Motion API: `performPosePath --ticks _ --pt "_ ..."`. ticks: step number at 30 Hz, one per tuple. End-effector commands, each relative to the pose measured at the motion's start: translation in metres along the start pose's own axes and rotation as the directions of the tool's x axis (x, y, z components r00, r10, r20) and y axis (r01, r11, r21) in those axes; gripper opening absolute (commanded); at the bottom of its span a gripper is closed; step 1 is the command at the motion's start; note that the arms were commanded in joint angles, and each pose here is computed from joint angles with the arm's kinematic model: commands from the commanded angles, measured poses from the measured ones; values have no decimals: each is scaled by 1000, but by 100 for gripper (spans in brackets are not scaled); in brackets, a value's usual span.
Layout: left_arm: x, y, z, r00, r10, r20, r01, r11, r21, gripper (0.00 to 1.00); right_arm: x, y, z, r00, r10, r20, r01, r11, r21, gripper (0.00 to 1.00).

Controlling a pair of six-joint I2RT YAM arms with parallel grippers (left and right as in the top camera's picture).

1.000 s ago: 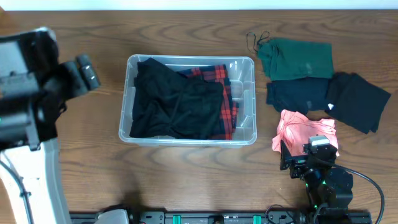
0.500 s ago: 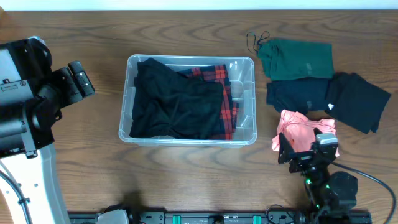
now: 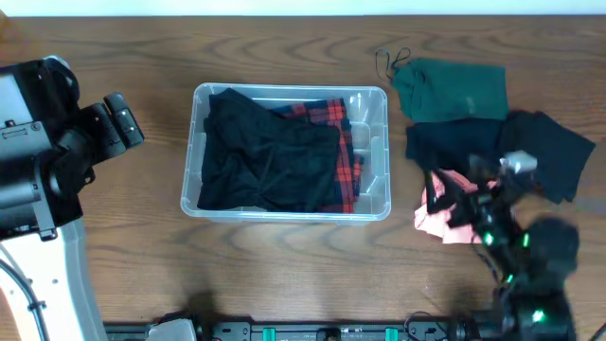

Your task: Pack container

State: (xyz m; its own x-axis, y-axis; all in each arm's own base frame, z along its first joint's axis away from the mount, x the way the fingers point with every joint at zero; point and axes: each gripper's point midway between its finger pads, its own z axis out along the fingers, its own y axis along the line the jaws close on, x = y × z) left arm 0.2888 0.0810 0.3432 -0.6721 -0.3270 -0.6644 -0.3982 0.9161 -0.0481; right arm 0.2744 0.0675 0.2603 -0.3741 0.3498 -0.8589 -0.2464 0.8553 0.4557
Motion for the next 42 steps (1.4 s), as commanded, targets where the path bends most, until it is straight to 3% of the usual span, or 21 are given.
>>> performPosePath --ticks 1,5,10,16,22,32,42 --pt "0 4 0 1000 -9 -2 9 1000 -16 98 -23 2 23 991 -39 -124 42 999 19 99" --pt "0 4 0 1000 -9 -2 9 1000 -16 98 -46 15 56 951 -134 -279 120 991 -66 99" --pt "0 4 0 1000 -9 -2 9 1000 -16 98 -75 4 87 933 -174 -316 160 985 -68 99" --pt "0 4 0 1000 -9 -2 9 1000 -16 98 -87 -110 85 918 112 -381 -10 966 260 99" --pt "0 4 0 1000 -9 -2 9 1000 -16 98 -84 -225 43 891 342 -299 -174 865 470 99" --pt "0 4 0 1000 -9 -2 9 1000 -16 98 -37 -351 -15 834 489 -256 -291 783 549 98" --pt "0 4 0 1000 -9 -2 9 1000 -16 98 35 -410 -29 734 619 -278 -377 712 592 94"
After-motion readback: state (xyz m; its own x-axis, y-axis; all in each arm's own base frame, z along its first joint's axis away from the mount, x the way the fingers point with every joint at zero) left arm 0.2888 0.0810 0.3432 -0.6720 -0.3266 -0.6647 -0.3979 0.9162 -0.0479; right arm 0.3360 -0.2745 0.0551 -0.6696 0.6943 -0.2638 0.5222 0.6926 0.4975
